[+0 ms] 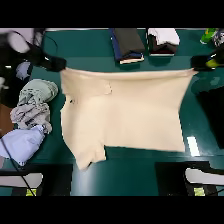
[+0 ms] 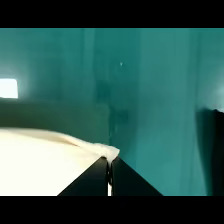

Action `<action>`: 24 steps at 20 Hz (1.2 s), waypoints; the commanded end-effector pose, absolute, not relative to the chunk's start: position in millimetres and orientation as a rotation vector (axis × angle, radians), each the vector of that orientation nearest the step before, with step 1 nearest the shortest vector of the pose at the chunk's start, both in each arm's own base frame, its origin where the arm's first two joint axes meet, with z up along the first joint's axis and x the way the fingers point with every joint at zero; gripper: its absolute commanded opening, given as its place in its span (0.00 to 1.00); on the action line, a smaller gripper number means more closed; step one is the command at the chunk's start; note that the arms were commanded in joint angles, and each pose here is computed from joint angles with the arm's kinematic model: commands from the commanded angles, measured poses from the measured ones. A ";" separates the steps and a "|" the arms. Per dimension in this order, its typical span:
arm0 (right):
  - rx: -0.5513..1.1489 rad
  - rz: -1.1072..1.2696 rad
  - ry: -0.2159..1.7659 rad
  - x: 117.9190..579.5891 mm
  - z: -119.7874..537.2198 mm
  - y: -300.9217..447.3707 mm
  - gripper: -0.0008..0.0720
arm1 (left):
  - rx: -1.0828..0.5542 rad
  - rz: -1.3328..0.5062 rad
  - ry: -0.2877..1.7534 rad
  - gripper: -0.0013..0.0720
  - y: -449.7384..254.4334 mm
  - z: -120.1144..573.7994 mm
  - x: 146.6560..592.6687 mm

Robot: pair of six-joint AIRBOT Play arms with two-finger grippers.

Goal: Fold the shirts.

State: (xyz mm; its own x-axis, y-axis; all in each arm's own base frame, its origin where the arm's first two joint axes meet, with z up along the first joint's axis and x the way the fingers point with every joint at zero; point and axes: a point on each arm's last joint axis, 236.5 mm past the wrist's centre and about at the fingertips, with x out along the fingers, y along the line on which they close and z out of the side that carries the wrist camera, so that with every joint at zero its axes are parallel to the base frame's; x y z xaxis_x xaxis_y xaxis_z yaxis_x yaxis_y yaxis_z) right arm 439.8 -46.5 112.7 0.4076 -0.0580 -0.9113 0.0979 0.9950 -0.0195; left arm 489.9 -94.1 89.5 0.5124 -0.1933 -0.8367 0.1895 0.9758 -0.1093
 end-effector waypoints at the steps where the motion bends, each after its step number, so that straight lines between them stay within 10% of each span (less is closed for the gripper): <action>1: 0.043 -0.093 1.236 473.9 45.6 -49.1 0.04 | -0.008 -0.216 1.034 0.05 -95.4 32.6 520.8; 21: 0.093 -0.049 1.437 405.7 -30.7 -27.5 0.06 | -0.131 -0.270 1.453 0.05 -88.7 -57.0 421.8; 22: 0.112 -0.038 1.430 407.4 -29.8 -22.9 0.30 | -0.134 -0.269 1.460 0.09 -88.9 -56.4 420.0; 24: 0.141 -0.021 1.403 415.4 -18.4 -16.8 0.49 | -0.152 -0.253 1.489 0.63 -87.2 -53.2 413.6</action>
